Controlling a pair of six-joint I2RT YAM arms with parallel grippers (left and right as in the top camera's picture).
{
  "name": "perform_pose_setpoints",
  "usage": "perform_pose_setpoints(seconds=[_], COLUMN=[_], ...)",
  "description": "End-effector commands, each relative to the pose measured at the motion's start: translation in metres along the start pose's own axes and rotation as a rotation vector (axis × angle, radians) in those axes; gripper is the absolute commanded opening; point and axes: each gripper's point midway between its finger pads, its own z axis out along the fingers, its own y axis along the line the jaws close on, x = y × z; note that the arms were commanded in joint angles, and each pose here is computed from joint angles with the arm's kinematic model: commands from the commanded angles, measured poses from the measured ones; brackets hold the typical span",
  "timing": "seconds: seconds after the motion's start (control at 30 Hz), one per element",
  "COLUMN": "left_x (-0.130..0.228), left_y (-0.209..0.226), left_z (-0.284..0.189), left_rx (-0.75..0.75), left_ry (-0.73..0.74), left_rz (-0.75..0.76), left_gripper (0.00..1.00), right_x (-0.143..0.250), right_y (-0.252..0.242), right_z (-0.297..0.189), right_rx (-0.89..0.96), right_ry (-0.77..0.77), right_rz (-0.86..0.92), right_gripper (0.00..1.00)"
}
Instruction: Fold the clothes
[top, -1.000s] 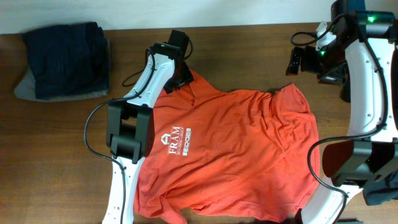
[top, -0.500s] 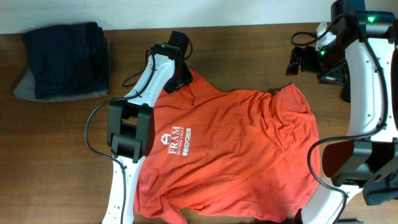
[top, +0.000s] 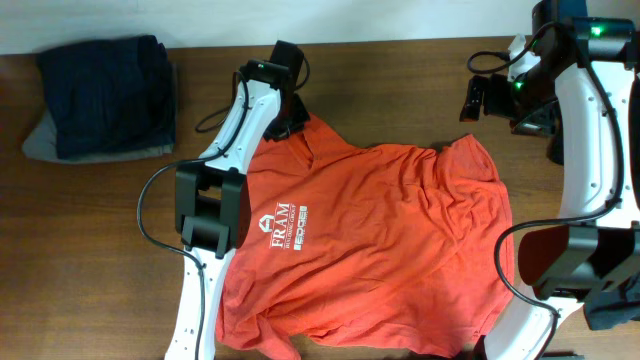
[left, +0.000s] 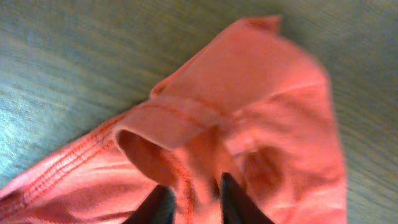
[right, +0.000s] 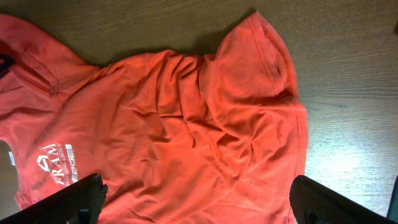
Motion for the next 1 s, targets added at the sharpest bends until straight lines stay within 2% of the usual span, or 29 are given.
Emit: perform_pose_setpoints(seconds=[0.0, 0.27, 0.6, 0.8, 0.97], left_x=[-0.005, -0.005, -0.020, -0.049, -0.079], left_y=[-0.002, -0.002, -0.008, -0.011, 0.009], left_z=[-0.002, -0.001, -0.009, -0.041, -0.055], left_rx=[0.001, 0.001, 0.018, 0.068, 0.083], left_ry=[-0.016, -0.017, -0.078, -0.152, -0.199], left_rz=[0.021, 0.021, 0.055, 0.058, -0.005], left_gripper=[0.18, 0.01, 0.01, 0.01, 0.01], right_x=[0.001, 0.001, 0.001, 0.001, 0.001], right_y=[0.004, 0.004, 0.004, 0.004, 0.004], right_z=[-0.006, -0.006, -0.006, -0.006, -0.006], right_rx=[-0.004, -0.004, -0.004, -0.004, -0.005], right_ry=[-0.015, -0.014, -0.014, -0.015, -0.015], right_rz=[-0.010, -0.010, -0.010, -0.010, -0.010], right_gripper=[0.99, 0.98, 0.99, 0.99, 0.98])
